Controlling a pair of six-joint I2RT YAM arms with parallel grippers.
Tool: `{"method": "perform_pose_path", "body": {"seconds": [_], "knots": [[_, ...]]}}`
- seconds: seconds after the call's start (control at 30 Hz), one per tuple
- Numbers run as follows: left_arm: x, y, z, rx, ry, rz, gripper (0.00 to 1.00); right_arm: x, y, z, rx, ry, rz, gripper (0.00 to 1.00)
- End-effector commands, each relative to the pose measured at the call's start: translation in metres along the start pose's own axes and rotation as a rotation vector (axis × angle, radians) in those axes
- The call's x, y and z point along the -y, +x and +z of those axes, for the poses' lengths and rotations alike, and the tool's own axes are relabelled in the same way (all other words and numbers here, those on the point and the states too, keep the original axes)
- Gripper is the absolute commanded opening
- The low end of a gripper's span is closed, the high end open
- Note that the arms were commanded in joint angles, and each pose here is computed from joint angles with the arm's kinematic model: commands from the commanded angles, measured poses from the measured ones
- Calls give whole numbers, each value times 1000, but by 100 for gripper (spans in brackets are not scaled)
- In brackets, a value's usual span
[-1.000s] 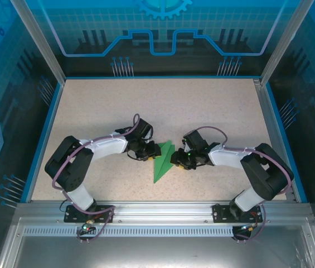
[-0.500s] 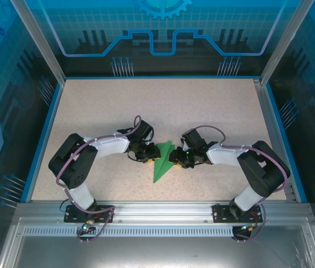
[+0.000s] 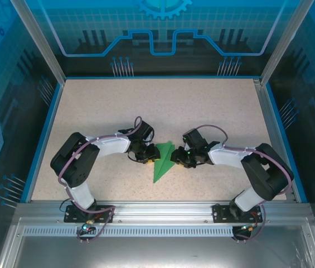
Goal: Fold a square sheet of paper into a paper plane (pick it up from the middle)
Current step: Turn over the paper at the center of the table.
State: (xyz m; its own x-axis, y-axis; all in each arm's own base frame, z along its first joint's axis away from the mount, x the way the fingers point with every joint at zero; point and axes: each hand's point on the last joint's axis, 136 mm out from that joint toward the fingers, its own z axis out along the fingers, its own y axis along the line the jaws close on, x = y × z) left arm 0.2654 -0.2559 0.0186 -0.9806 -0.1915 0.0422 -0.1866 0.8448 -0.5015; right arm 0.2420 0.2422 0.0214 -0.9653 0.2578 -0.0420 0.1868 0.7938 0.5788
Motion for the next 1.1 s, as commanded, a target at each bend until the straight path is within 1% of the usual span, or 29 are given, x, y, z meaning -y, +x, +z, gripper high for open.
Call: {"method": "perform_pose_path", "body": {"seconds": [0.0,0.4,0.7,0.83,0.93,1.07], "knots": [[-1,-2,1,-10,-20,11,31,-9,4,7,-27,-38,-3,37],[-7,2,8,-34,-26,2,28,-22,4,14,-53,-93,-9,33],[-7,3,12,-44,-19,-4,27,-27,2,9,-40,-87,-17,28],[-8,4,12,-48,-19,-6,27,-26,1,6,-31,-67,-28,29],[-8,4,12,-48,-19,-8,27,-29,0,7,-24,-90,-28,31],[-7,4,11,-42,-16,-9,27,-33,0,12,-46,-106,-25,33]]}}
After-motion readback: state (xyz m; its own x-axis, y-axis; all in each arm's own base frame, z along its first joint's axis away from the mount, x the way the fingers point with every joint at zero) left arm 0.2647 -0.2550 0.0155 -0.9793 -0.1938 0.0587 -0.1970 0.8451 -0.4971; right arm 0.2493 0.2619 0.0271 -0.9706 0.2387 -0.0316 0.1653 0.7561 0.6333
